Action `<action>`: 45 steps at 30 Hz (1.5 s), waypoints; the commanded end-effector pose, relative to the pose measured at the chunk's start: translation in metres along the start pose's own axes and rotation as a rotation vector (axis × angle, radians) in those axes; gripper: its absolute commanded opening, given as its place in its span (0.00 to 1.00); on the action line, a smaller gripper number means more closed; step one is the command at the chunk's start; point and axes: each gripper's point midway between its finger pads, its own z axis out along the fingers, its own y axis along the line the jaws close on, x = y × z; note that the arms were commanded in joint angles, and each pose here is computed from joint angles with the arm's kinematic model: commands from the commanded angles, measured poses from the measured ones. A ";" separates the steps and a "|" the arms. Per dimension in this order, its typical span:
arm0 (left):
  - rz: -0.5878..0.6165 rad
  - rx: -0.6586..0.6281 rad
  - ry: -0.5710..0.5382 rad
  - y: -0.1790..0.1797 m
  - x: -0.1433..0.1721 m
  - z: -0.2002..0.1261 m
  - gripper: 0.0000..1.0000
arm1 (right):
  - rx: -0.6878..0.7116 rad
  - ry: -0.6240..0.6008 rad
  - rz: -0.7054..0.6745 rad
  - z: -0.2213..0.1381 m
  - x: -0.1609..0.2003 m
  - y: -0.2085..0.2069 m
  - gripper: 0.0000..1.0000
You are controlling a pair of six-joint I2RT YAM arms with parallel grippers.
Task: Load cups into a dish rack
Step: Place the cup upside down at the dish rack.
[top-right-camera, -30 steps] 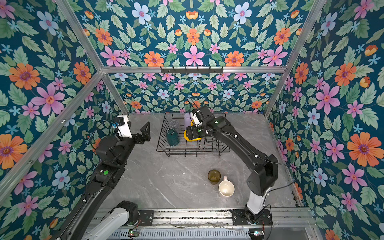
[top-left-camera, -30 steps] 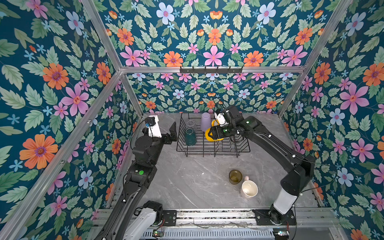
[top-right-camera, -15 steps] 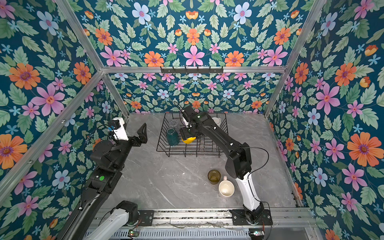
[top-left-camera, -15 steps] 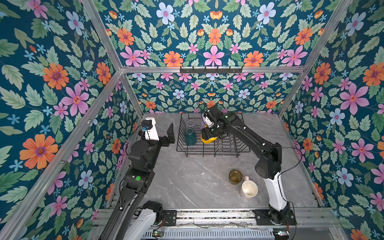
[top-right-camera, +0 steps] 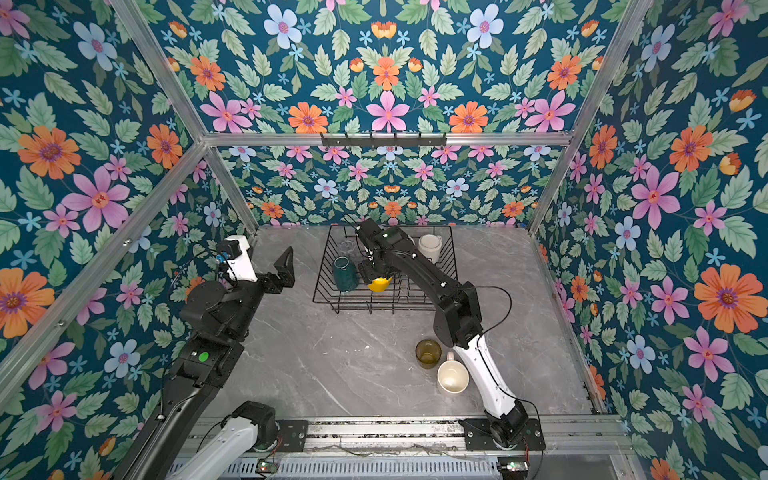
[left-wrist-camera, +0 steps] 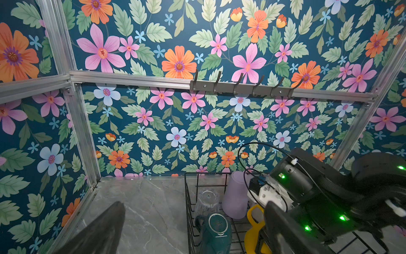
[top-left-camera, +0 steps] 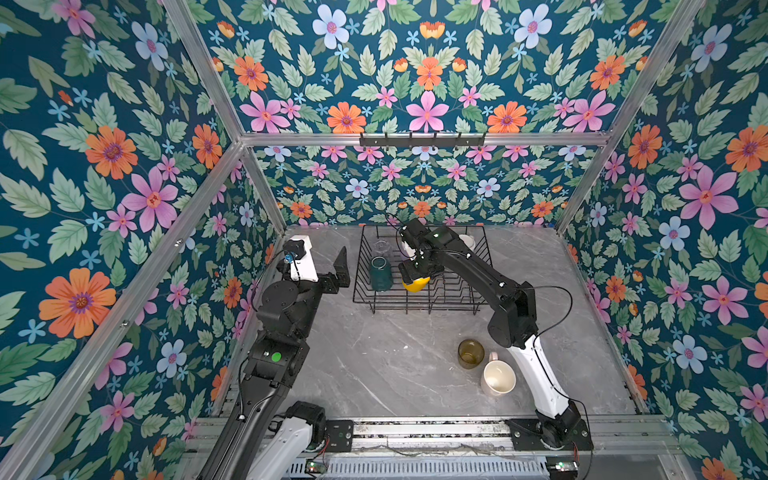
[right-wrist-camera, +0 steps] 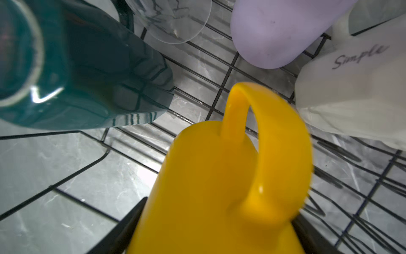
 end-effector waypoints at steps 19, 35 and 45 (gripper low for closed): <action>0.000 0.011 -0.008 -0.002 -0.002 0.002 1.00 | 0.008 0.063 0.000 0.033 0.008 0.002 0.38; 0.001 0.019 -0.006 -0.004 -0.001 0.003 1.00 | -0.041 0.023 0.009 0.016 -0.001 0.010 0.81; -0.001 0.023 -0.004 -0.004 -0.001 0.003 1.00 | -0.048 0.025 0.012 0.015 -0.001 0.011 0.87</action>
